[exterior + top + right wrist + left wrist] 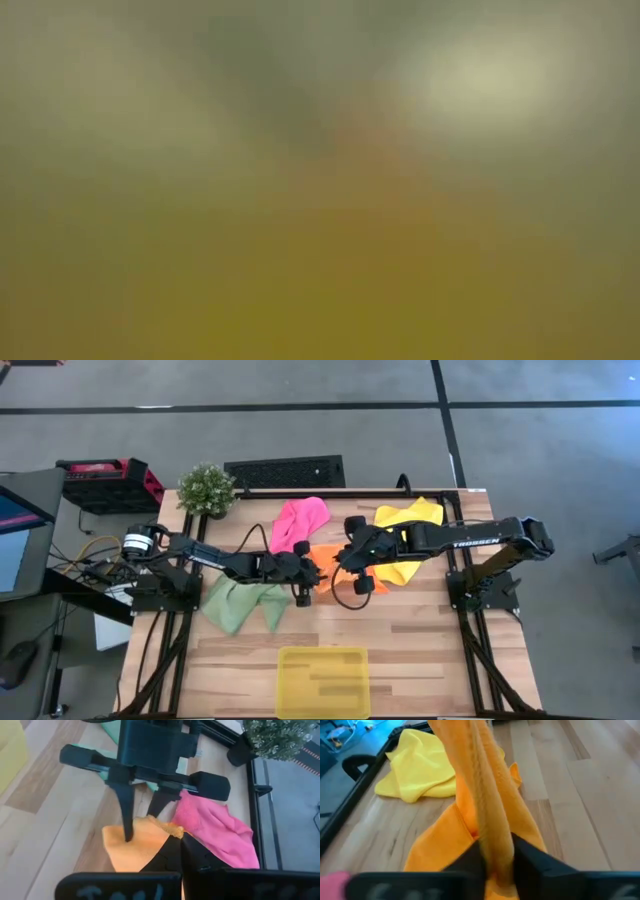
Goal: Fold microfiber towels
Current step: Fold the orange microfiber cloth
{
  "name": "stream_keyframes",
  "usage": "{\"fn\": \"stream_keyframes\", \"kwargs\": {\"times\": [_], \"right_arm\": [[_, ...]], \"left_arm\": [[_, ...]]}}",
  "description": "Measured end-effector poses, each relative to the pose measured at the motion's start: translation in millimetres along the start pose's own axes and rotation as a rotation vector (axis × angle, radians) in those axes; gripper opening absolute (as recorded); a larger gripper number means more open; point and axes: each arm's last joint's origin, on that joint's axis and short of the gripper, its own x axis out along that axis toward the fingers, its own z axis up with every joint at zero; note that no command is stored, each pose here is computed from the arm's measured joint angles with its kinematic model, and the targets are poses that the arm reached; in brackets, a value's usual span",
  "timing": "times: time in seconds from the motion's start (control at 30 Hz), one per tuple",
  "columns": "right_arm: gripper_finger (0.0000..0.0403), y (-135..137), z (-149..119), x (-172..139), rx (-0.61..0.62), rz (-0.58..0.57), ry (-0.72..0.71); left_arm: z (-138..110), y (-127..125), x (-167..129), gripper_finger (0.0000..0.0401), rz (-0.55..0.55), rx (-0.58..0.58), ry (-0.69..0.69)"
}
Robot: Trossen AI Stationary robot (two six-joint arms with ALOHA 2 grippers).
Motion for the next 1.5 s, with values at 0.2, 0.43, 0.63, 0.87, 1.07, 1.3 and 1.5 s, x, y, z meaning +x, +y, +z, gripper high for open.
{"fn": "stream_keyframes", "kwargs": {"times": [0.2,0.43,0.63,0.87,1.07,1.3,1.5], "right_arm": [[0.0008,-3.1,-4.2,-14.5,-0.003,-0.074,0.056],[0.0008,-12.0,-10.9,-37.0,0.063,-0.214,0.115],[0.0009,-17.7,-18.6,-52.9,0.144,-0.287,0.157],[0.0007,-29.0,-21.9,-69.0,0.206,-0.337,0.119],[0.0003,-40.2,-23.9,-69.0,0.199,-0.384,0.11],[0.0001,-64.0,-24.1,-70.2,0.175,-0.521,0.064],[0.0001,-91.2,-26.4,-75.7,0.148,-0.661,0.011]], "left_arm": [[19.6,6.5,0.3,0.0003,0.072,0.079,0.104],[66.1,20.0,-11.8,0.0001,0.118,0.138,0.261],[109.2,46.5,-36.3,0.0,0.204,0.106,0.37],[151.4,86.0,-68.6,0.0,0.272,-0.012,0.366],[159.4,106.9,-76.6,0.0,0.268,-0.004,0.349],[153.5,135.1,-76.8,0.0,0.367,0.053,0.38],[164.6,166.2,-81.5,0.0,0.529,0.153,0.305]]}}
